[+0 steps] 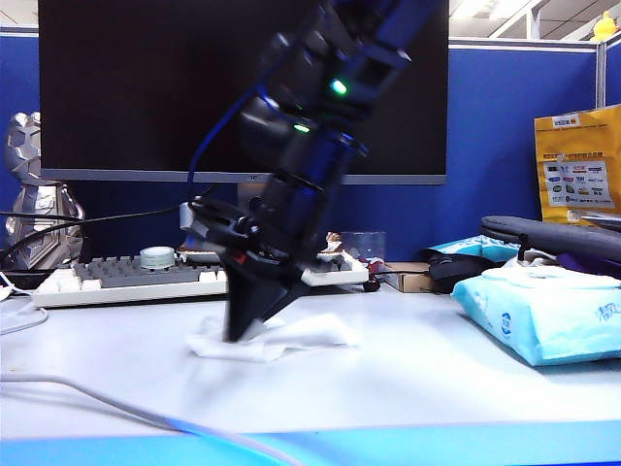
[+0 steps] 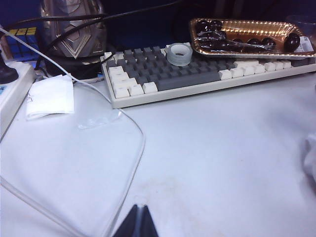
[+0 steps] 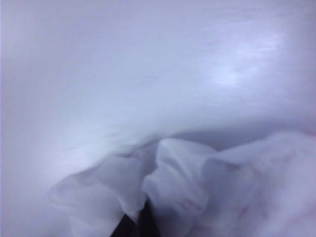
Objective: Use the wet wipes on the table to wipe the cherry juice off the table, then put the wipes back on the table.
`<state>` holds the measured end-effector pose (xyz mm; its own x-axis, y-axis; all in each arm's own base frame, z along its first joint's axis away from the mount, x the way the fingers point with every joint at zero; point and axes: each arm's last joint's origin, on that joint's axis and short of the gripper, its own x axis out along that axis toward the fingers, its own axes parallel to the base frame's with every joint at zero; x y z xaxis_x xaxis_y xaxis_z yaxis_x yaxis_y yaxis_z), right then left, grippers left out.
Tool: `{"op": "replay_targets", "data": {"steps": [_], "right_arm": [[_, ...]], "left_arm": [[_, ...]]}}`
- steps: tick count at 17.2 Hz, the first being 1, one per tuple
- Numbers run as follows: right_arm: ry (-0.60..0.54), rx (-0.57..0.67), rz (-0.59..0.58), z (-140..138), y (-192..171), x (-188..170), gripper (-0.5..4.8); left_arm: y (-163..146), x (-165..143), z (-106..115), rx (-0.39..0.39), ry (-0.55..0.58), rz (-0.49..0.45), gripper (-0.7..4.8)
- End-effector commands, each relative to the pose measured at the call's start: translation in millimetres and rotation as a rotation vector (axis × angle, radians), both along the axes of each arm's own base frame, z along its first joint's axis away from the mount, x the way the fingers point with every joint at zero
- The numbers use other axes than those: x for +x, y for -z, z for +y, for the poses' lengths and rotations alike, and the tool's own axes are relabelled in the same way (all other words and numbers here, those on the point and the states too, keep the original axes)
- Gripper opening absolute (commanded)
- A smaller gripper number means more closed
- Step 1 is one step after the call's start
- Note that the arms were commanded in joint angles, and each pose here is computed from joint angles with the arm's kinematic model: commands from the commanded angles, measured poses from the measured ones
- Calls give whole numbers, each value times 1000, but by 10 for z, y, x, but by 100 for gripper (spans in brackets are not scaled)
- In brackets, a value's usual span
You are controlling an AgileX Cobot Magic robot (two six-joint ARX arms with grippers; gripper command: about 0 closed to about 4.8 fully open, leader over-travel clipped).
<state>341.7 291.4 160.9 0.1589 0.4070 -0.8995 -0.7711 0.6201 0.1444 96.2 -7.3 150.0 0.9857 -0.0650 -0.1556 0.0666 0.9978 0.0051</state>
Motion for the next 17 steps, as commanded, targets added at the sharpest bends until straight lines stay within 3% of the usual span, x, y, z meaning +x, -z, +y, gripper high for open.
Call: {"op": "replay_targets", "data": {"steps": [1,3,5,8,11,14,16,17], "right_arm": [[224,-352,-172,-347,204,235,-5],[426,-429,-217,-753,251,518,-5],[429,-378,-149,-876,228,582,-5],[251,-175,56,-632,203,413,-5],[53,-79,185,-219,183,81,-5],[87,-229,48,-128,156,38,-5],[241,-385,-74,-392,154,238,-5],[280,-405,-89,-481,152,301,-5]], "left_arm": [[11,-3,0,-2,-1,10,-3],[11,-3,0,-2,-1,10,-3],[11,-3,0,-2,-1,10,-3],[11,-3,0,-2,-1,10,-3],[11,-3,0,-2,-1,10,-3],[11,-3,0,-2,-1,10,-3],[11,-3,0,-2,-1,10,-3],[11,-3,0,-2,-1,10,-3]]}}
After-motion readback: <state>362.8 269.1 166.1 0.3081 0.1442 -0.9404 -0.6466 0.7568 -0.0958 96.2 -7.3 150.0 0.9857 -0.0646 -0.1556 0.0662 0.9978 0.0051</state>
